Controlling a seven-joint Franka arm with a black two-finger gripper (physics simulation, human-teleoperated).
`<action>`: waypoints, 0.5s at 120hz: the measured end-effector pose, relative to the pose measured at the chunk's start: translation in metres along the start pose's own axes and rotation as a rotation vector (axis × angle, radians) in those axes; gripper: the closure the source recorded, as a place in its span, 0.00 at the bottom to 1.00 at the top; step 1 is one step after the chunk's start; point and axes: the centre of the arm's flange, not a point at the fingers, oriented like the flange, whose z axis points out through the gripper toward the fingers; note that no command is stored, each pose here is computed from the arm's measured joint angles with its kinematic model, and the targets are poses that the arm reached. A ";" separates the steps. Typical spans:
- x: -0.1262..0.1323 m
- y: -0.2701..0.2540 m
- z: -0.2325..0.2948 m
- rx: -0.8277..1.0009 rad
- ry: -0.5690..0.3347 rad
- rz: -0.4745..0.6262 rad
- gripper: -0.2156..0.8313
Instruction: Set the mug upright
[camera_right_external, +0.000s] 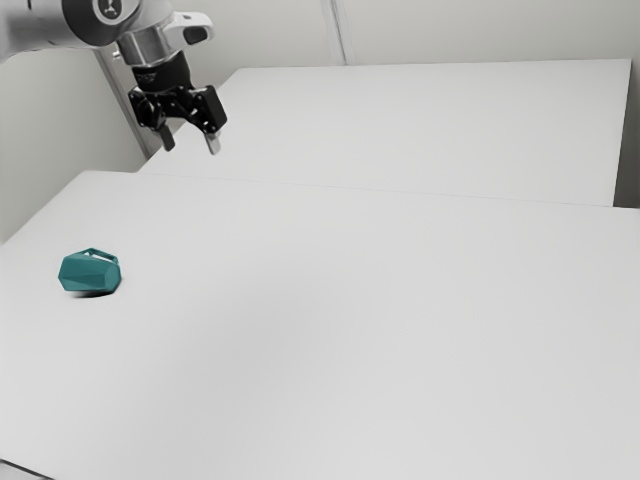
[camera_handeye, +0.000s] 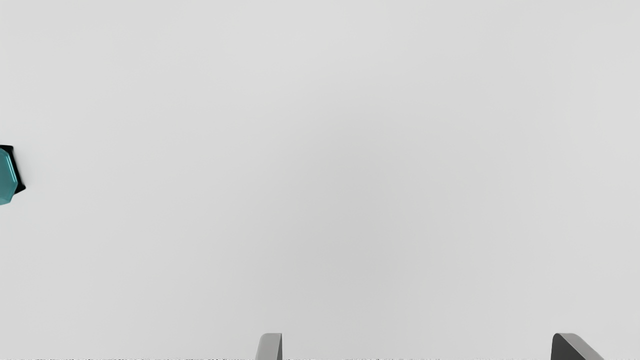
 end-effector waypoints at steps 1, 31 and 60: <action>0.000 0.000 0.000 0.000 0.000 -0.001 0.22; -0.008 -0.010 -0.008 0.004 0.002 -0.023 0.23; -0.010 -0.038 -0.001 0.006 -0.028 -0.058 0.23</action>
